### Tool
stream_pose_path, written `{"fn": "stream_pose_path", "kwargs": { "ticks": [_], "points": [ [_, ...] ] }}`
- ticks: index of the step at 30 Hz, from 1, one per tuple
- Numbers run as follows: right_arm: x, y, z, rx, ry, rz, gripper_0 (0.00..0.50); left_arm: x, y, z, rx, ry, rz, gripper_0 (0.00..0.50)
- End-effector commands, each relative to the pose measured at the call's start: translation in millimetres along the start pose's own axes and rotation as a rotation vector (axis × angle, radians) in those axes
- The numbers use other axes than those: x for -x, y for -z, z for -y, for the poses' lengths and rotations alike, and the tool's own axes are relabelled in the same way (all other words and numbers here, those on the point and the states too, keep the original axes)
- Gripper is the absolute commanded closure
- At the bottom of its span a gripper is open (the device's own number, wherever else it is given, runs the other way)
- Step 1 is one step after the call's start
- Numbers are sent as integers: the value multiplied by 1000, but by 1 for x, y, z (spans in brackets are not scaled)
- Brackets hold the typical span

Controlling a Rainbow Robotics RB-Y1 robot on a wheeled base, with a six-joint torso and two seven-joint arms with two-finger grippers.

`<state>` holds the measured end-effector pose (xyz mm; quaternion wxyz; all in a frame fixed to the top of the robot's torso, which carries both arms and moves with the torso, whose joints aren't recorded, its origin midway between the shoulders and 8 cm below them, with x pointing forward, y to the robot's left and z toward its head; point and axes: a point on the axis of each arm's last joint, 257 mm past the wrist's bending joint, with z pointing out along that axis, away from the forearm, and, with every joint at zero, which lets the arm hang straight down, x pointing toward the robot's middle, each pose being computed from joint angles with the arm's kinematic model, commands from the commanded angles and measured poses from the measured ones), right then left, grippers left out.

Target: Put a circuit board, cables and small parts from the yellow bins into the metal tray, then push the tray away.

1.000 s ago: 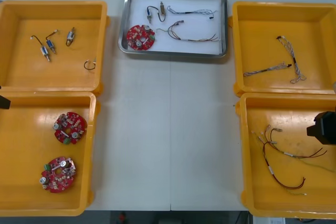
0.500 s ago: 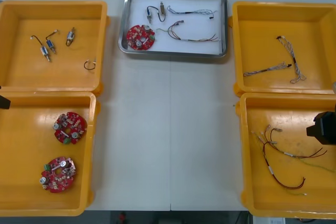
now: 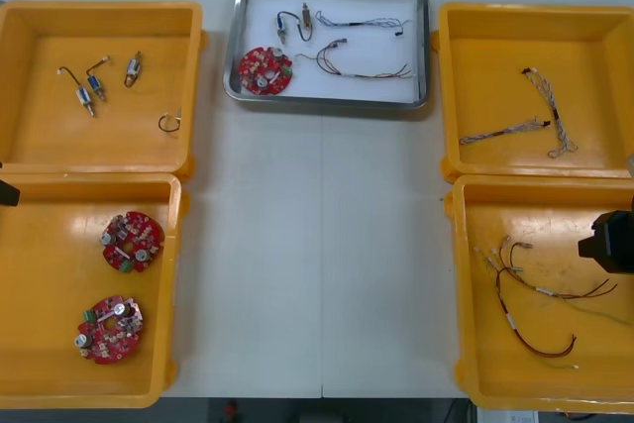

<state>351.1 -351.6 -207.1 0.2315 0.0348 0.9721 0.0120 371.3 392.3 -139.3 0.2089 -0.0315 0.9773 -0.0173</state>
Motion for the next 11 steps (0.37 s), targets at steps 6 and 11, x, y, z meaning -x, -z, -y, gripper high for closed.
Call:
{"fn": "stream_pose_path", "kwargs": {
  "ticks": [6,11],
  "points": [
    [9,7,1,-15,1,16,0,0,11,-16,58,-90,9,0],
    [9,7,1,-15,1,16,0,0,11,-16,58,-90,9,0]
  ]
}}
